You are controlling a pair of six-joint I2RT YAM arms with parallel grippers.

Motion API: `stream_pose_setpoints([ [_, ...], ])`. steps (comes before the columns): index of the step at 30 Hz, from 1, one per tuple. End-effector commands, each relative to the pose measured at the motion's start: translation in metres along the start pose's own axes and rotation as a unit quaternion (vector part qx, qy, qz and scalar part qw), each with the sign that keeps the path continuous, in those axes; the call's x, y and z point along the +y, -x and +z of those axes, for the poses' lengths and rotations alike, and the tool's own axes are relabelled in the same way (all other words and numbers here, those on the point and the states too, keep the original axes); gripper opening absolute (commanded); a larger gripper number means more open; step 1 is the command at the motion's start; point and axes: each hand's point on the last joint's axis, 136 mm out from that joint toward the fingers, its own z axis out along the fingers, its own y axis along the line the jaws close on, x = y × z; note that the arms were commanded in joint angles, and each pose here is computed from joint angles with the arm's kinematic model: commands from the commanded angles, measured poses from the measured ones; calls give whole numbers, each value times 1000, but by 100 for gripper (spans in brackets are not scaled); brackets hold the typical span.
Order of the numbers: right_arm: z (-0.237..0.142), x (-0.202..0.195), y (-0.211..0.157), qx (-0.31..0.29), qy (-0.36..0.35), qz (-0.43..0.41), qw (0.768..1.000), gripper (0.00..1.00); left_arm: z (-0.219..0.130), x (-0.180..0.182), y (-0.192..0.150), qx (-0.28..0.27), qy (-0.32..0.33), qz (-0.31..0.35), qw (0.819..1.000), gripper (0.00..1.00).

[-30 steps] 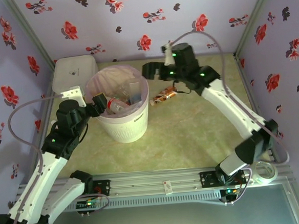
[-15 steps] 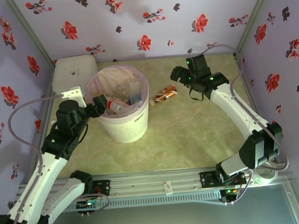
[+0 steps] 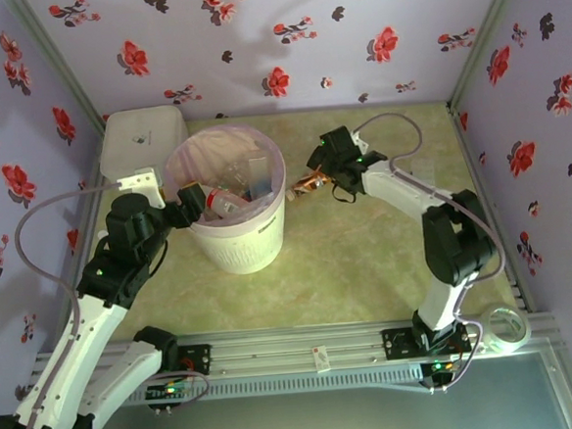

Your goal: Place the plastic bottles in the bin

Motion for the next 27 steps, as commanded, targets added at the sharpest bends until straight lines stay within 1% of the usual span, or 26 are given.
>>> stream_pose_setpoints([
  [1,14,22,5,-15,21,27,999,94,-4,-6,2,1,-18,-6,1000,82],
  [7,46,31,-4,-4,11,27,1000,94,-2,-8,2,3,-22,-7,1000,82],
  [12,71,31,-12,12,-6,27,1000,94,1,-9,3,5,-22,-6,1000,82],
  [16,85,30,-21,22,-13,27,999,91,1,-10,4,4,-23,-7,1000,81],
  [19,92,29,-27,27,-16,23,999,84,2,-11,5,4,-23,-7,1000,81],
  [22,97,26,-30,32,-21,21,999,79,3,-11,4,6,-24,-9,1000,81],
  [26,93,27,-29,27,-18,15,999,73,1,-12,6,4,-25,-10,1000,81],
  [27,93,29,-29,27,-12,11,999,70,1,-12,6,4,-26,-11,1000,81],
])
